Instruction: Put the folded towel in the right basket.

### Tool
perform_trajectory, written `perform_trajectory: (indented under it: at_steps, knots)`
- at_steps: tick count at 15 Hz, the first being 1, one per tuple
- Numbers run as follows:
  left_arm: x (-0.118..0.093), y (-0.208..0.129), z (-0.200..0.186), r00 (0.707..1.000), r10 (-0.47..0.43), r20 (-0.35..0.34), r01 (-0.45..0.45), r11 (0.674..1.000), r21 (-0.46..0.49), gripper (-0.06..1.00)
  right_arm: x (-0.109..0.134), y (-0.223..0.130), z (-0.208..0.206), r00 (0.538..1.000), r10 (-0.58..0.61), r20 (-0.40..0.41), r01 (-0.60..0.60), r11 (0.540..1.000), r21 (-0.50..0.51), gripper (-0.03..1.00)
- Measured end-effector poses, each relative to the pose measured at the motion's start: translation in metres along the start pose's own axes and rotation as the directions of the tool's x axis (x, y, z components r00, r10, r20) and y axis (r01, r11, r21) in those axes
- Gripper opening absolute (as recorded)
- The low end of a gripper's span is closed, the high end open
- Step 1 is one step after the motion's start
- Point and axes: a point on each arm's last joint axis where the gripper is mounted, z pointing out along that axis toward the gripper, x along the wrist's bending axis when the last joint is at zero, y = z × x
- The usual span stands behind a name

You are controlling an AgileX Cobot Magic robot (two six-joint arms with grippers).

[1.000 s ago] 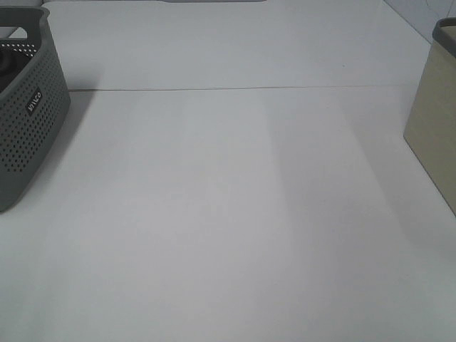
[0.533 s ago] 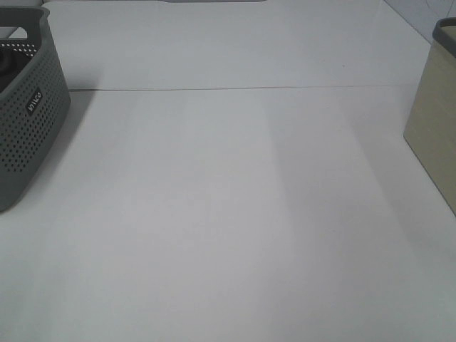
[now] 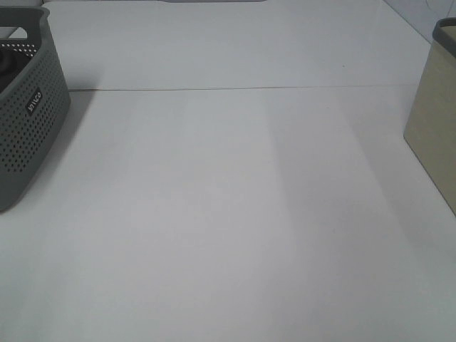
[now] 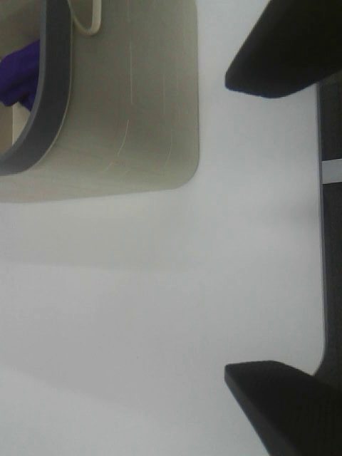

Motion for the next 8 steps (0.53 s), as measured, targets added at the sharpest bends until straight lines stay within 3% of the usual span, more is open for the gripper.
perform_trajectory:
  at_steps: [8]
  knots:
    - [0.0000, 0.0000, 0.0000, 1.000, 0.000, 0.000, 0.000, 1.000, 0.000, 0.99, 0.0001, 0.0000, 0.0005, 1.000, 0.009, 0.015, -0.009, 1.000, -0.002, 0.97]
